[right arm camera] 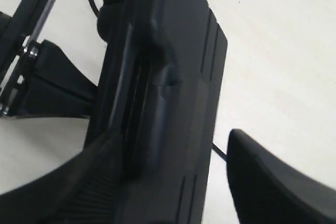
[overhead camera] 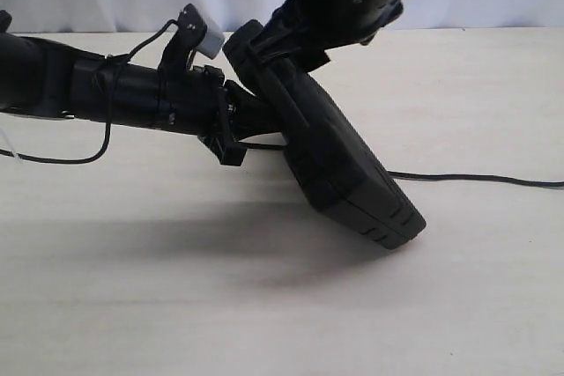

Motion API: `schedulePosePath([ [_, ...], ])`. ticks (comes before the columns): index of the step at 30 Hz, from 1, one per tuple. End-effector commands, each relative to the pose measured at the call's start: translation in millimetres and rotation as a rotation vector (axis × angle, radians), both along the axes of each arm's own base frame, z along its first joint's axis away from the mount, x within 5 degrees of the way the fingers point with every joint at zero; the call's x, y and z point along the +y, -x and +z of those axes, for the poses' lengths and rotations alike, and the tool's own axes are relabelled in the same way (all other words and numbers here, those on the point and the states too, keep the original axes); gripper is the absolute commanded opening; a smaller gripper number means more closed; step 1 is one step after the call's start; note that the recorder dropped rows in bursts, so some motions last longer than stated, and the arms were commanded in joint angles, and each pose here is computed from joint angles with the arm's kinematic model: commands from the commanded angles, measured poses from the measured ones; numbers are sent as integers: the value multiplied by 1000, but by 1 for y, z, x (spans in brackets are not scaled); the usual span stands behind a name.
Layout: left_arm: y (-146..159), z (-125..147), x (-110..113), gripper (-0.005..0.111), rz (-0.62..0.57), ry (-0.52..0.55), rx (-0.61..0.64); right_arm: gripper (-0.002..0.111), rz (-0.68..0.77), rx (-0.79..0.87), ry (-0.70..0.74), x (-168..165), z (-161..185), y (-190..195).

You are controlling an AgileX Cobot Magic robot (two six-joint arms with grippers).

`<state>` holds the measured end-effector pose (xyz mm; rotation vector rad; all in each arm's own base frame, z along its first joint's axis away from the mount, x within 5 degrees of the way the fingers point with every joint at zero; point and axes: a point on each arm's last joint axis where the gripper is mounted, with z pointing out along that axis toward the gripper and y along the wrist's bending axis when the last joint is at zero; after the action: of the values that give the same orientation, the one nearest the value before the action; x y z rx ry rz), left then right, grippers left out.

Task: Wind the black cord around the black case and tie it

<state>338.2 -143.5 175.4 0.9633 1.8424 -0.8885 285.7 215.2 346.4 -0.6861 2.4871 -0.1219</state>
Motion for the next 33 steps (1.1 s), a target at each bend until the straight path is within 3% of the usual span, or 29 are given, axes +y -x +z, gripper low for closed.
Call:
schedulePosePath([
  [1, 1, 5, -4, 0, -37, 34, -32, 56, 28, -41, 22, -24, 18, 24],
  [5, 0, 4, -3, 0, -27, 22, -32, 56, 52, -133, -75, -48, 19, 55],
  [14, 0, 4, -3, 0, -24, 19, -32, 43, 259, -348, -186, -96, -45, 121],
  [20, 0, 4, -3, 0, -22, 17, -32, 43, 379, -486, -173, -110, -59, 141],
  [23, -1, 3, -2, 0, -8, 2, -32, 43, 344, -444, -230, -111, -68, 145],
  [25, -1, 3, -2, 0, -7, 0, -32, 48, 358, -418, -193, -112, -78, 146],
  [30, -1, 3, -2, 0, -7, 0, -32, 79, 431, -410, -141, -111, -92, 147],
  [33, -1, 3, -2, 0, -7, 0, -32, 87, 464, -403, -156, -108, -102, 149],
])
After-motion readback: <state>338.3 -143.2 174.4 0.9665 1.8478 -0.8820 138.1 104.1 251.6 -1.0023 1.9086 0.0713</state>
